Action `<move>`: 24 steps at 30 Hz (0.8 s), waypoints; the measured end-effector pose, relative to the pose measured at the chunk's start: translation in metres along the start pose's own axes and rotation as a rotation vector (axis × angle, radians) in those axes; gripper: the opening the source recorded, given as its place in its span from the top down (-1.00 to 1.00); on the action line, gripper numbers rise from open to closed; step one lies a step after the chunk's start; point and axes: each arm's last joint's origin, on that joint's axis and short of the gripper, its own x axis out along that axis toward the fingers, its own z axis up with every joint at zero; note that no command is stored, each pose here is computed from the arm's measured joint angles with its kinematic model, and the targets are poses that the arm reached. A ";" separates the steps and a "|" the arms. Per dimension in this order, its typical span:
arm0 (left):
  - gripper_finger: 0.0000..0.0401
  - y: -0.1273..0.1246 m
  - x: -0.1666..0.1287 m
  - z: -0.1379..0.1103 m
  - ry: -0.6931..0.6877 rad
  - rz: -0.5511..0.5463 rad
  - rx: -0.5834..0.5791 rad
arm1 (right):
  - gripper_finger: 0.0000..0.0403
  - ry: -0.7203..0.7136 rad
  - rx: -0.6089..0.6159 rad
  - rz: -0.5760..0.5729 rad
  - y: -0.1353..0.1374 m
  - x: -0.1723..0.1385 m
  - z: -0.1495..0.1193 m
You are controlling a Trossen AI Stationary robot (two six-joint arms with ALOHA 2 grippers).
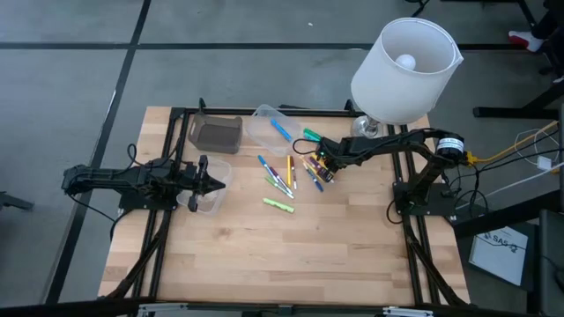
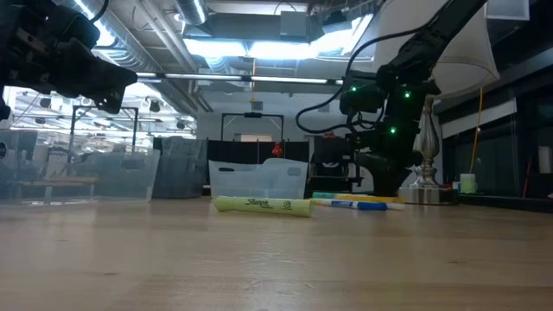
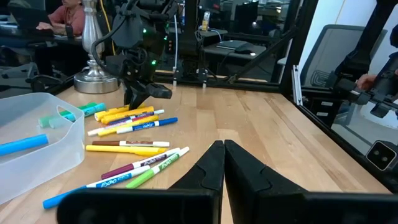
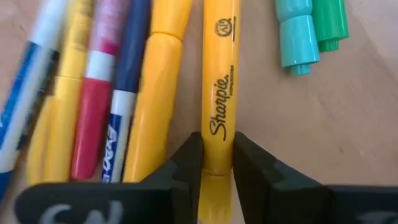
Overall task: Pick & Place Markers
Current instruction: Put the right yellow highlighter into the top transparent bin
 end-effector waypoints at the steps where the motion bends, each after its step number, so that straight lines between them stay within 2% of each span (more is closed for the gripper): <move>1: 0.97 0.000 0.000 0.000 0.000 0.000 0.000 | 0.69 0.000 -0.001 -0.001 0.000 0.000 0.000; 13: 0.97 0.000 0.000 0.000 0.000 0.000 0.000 | 0.65 -0.001 -0.029 0.005 0.002 0.000 -0.001; 24: 0.97 0.000 0.000 0.000 0.000 0.000 0.000 | 0.68 -0.038 -0.052 0.123 0.010 -0.013 0.019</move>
